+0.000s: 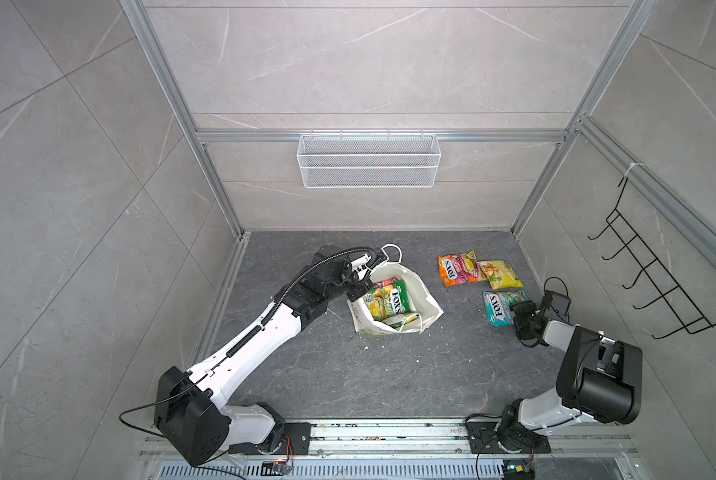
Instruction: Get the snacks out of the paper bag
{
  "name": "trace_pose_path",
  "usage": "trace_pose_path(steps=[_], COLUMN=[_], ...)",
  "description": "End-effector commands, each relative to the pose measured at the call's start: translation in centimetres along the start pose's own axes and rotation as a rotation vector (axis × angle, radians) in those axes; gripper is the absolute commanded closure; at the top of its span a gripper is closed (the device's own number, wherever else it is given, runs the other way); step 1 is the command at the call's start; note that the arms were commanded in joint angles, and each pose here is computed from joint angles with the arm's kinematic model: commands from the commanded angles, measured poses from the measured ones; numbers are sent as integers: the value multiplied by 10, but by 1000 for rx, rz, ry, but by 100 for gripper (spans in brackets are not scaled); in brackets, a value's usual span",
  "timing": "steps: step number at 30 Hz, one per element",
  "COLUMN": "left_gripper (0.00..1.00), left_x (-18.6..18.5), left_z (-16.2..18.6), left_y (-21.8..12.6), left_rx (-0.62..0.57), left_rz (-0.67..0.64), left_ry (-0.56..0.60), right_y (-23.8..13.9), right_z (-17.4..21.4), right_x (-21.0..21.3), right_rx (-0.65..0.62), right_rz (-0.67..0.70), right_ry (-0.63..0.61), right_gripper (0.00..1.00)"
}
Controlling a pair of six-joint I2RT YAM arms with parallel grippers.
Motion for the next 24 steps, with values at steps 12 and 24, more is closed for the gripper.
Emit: trace_pose_path(steps=[12, 24], left_gripper=[100, 100], left_x=[0, -5], left_z=[-23, -19], left_y=[-12, -13], left_rx=[-98, -96], left_rz=[-4, 35], left_ry=[2, -17], right_y=[0, -96], right_z=[11, -3], right_x=[-1, 36], right_rx=[30, -111], right_rz=[-37, -83], right_ry=[54, -146], right_gripper=[33, 30])
Point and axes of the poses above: each gripper's point midway between its finger pads, its own y axis out along the fingers, its own x axis along the line the jaws close on, z = x × y, the point moved 7 cm from there along -y, back along the fingers, and after that the axes turned 15 degrees about -y, right-handed, at the moved point
